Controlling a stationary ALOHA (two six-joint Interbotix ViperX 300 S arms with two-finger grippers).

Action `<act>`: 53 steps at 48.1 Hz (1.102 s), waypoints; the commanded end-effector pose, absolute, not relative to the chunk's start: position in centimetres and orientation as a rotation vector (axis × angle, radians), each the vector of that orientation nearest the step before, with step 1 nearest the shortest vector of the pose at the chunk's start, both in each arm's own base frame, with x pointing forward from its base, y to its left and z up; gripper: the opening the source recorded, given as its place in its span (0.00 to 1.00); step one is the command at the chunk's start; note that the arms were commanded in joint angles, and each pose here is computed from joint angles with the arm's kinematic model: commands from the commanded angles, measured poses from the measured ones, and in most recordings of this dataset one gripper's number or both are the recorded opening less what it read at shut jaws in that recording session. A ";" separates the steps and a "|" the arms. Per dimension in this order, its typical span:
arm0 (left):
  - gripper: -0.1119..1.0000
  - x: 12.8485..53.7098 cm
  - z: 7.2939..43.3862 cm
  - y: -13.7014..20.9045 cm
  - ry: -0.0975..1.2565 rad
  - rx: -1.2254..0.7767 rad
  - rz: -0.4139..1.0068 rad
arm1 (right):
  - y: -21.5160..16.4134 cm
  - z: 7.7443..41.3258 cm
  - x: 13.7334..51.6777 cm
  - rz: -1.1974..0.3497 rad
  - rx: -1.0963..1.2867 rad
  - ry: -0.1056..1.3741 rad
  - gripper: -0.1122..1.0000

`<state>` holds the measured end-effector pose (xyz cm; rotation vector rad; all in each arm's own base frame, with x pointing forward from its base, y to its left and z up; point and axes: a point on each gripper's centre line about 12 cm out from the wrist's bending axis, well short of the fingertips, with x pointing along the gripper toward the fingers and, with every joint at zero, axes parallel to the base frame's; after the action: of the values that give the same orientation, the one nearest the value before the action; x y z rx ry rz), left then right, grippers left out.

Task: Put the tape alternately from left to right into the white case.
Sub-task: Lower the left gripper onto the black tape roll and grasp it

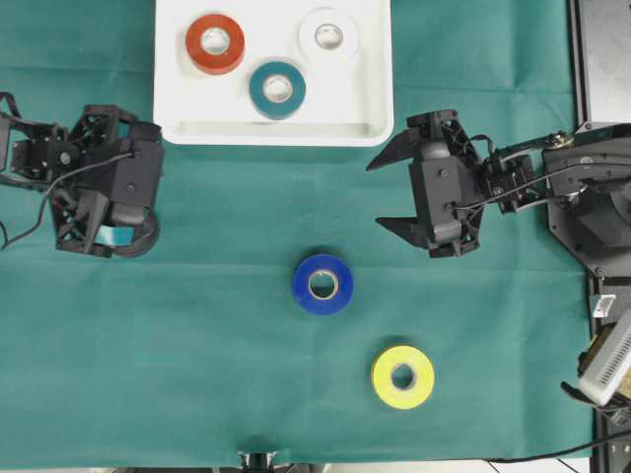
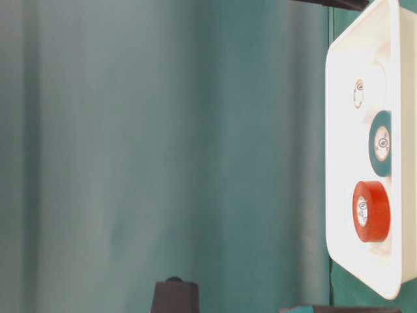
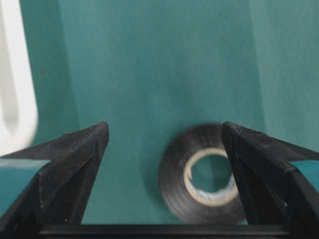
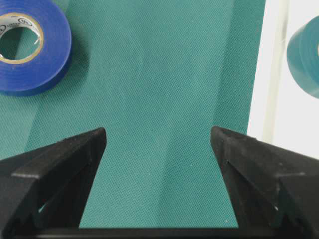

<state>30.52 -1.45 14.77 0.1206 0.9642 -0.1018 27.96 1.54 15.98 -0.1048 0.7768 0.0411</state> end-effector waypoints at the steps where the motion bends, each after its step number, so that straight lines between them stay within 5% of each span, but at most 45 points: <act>1: 1.00 30.4 15.7 -1.9 0.938 0.117 -0.109 | 1.6 16.7 28.2 0.045 -0.101 0.747 0.84; 53: 0.99 29.6 10.7 -0.6 1.044 0.109 -0.081 | 1.7 16.9 28.4 0.045 -0.101 0.741 0.84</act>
<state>29.25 -0.70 10.37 0.1045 1.0653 -0.0815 27.96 1.54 15.98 -0.1048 0.7768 0.0411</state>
